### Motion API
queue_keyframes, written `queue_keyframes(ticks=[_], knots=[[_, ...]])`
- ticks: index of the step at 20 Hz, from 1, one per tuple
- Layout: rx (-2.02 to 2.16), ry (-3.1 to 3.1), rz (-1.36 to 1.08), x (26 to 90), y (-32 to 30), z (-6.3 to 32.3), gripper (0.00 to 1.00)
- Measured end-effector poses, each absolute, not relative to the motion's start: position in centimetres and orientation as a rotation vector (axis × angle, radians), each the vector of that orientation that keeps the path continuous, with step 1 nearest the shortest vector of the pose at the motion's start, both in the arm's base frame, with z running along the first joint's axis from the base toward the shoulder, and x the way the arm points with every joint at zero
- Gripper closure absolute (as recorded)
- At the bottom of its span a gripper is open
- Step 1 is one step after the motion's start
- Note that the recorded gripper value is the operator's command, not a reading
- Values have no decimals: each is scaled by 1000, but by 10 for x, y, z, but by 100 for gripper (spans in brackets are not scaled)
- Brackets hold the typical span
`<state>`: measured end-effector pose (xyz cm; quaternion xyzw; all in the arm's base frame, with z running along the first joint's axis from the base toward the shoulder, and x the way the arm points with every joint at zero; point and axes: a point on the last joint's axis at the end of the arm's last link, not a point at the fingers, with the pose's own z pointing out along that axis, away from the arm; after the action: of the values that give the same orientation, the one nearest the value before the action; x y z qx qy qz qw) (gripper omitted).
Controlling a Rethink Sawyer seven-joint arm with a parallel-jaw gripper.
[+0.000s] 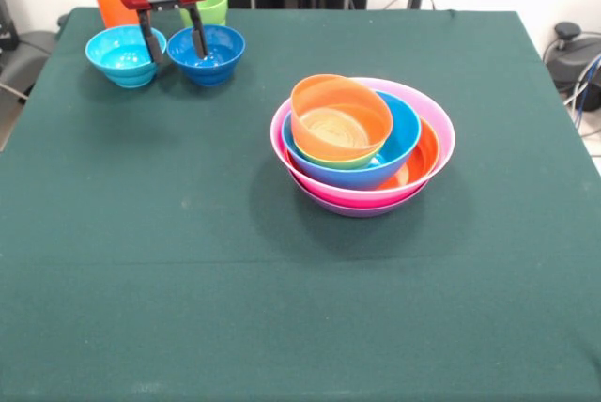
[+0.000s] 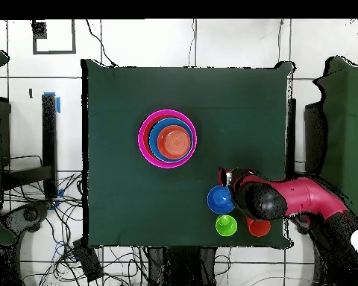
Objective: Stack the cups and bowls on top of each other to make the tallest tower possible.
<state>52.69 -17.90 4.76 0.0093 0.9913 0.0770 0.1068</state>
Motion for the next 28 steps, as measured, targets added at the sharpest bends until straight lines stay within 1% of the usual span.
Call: queue_keyframes(ticks=[28], knots=[[24,2912,213,530,-180,53,0]])
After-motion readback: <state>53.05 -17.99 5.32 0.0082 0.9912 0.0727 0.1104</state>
